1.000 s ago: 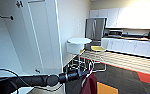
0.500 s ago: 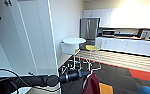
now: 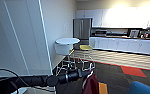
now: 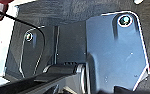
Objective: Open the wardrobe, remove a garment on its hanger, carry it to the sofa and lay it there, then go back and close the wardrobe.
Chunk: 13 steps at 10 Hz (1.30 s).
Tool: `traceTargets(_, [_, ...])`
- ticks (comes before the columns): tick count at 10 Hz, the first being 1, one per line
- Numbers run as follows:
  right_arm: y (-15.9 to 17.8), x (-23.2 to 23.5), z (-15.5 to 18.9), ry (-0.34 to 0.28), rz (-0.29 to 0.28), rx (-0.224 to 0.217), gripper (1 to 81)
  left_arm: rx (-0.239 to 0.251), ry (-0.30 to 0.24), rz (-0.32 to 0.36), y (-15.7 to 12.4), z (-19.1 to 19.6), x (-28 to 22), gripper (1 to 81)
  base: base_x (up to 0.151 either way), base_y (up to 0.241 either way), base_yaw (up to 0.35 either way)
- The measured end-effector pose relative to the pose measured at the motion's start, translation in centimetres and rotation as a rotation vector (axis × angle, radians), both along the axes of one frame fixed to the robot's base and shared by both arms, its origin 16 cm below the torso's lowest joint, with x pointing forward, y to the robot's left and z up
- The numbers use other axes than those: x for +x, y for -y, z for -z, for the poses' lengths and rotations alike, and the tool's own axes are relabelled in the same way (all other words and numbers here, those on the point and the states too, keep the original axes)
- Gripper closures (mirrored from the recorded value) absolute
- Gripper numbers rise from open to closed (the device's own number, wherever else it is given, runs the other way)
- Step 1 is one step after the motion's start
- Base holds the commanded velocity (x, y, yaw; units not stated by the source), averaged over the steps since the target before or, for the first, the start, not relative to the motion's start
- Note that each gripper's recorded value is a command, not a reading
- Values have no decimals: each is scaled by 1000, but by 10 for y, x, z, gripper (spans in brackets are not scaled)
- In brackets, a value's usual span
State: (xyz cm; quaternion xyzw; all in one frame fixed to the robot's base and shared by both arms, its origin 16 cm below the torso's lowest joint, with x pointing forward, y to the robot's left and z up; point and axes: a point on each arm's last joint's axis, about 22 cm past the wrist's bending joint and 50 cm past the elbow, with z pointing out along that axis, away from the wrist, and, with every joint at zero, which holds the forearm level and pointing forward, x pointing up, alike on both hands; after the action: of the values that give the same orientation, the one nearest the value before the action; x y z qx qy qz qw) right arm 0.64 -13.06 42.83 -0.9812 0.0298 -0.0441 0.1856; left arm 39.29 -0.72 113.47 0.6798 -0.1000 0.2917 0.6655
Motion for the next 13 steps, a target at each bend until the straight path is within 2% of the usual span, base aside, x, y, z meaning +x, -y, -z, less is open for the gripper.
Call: traceTargets(13, [-2,0,0,0,0,3,10,-2,3,5,2,-1,-1,811,0,0,-177])
